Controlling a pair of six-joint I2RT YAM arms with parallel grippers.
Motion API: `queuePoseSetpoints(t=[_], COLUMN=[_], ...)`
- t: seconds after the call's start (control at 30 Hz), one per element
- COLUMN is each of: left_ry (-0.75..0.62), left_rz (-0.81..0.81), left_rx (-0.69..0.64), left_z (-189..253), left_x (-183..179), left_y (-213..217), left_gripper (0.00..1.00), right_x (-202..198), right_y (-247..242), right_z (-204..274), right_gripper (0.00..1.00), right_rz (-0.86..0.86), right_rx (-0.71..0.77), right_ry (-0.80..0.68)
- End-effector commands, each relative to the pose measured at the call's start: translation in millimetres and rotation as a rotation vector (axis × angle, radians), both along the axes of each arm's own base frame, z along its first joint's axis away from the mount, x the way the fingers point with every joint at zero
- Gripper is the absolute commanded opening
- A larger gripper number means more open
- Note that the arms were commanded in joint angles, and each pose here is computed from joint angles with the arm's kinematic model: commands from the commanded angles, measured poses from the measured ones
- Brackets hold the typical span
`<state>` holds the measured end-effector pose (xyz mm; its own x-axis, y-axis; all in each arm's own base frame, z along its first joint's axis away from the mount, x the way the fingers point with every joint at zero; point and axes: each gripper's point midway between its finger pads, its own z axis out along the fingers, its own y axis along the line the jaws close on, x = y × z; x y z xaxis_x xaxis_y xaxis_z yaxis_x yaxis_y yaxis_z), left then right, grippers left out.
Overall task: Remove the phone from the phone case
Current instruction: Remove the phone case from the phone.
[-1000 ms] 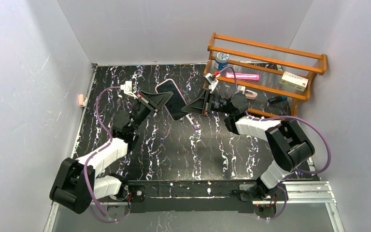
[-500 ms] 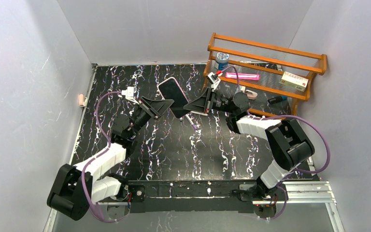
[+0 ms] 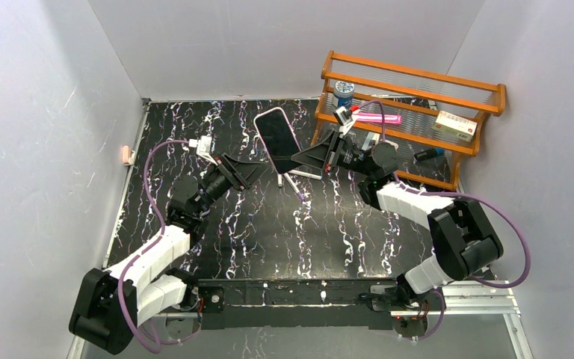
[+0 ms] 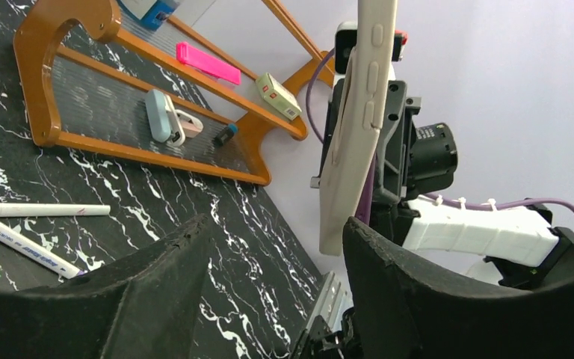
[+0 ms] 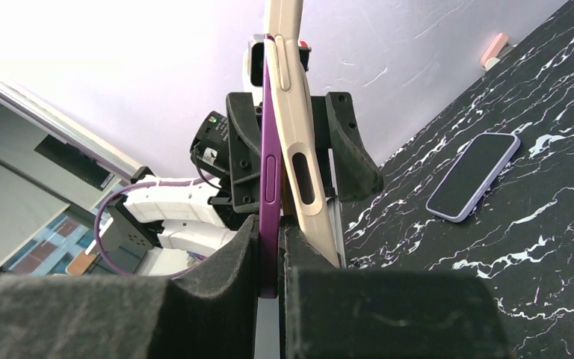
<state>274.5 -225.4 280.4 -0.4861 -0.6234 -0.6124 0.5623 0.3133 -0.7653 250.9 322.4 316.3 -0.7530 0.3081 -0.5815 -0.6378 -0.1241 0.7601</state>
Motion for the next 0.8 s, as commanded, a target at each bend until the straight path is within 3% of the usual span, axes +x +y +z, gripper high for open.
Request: queuePoseSetpoints(t=[0.0, 0.37, 0.77], left_ry=[-0.074, -0.092, -0.034], left_rz=[-0.056, -0.119, -0.097], left_rx=[0.039, 0.045, 0.073], left_z=[13, 18, -8], left_x=[-9, -20, -12], left_y=[-6, -22, -24], left_gripper=[0.63, 0.65, 0.64], right_x=[1, 4, 0], right_y=[-9, -8, -9], right_z=[32, 33, 39], right_gripper=[0.01, 0.01, 0.01], right_rz=[-0.069, -0.072, -0.066], right_rx=[0.065, 0.066, 0.077], right_ry=[-0.089, -0.083, -0.094])
